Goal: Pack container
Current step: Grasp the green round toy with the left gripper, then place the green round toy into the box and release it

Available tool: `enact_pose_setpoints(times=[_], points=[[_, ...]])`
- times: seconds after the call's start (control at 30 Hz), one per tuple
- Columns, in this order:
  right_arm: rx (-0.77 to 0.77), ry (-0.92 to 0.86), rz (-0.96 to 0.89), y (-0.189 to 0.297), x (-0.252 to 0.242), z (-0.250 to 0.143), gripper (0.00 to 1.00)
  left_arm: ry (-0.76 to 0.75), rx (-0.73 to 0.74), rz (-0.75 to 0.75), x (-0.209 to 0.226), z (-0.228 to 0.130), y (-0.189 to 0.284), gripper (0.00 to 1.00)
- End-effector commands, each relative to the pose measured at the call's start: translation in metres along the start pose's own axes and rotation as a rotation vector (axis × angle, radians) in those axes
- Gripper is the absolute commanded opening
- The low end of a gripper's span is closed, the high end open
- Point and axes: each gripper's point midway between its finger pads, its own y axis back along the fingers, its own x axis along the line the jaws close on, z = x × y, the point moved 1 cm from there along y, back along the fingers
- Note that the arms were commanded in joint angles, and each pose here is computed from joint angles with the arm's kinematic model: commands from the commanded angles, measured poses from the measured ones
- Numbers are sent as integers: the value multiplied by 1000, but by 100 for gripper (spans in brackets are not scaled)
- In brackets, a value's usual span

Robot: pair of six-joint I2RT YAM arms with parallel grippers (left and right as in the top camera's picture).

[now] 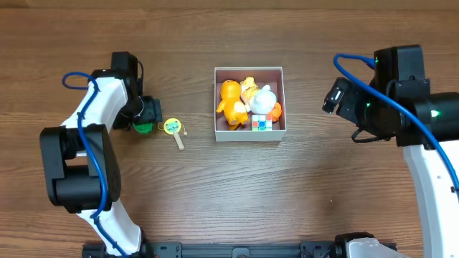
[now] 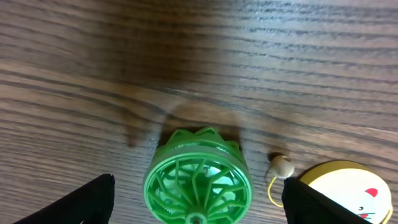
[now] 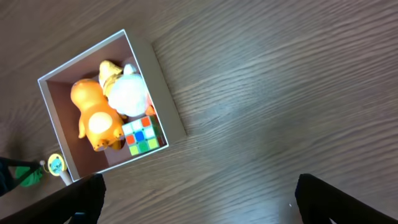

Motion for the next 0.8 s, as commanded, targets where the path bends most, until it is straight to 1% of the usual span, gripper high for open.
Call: enact_pose_setpoints(times=[0.0,0.37,0.4,0.5,0.67,0.7,0.77], points=[[-25,-2,-4,7,-1,3,100,-12,17,37,6,-4,-8,82],[-20,-2,-7,7,-2,2,100,-12,19,43,7,-6,-18,80],[-20,-2,-7,7,-2,2,100,-10,16,42,7,-5,-18,77],[-20,-2,-7,7,-2,2,100,-4,20,43,7,-6,-18,62],[-20,-2,-7,7,-2,2,100,-2,42,46,8,-15,-25,64],[-20,-2,-7,7,-2,2,100,-2,44,47,8,-16,-25,63],[-20,-2,-7,7,-2,2,100,-2,42,46,8,-16,-25,55]])
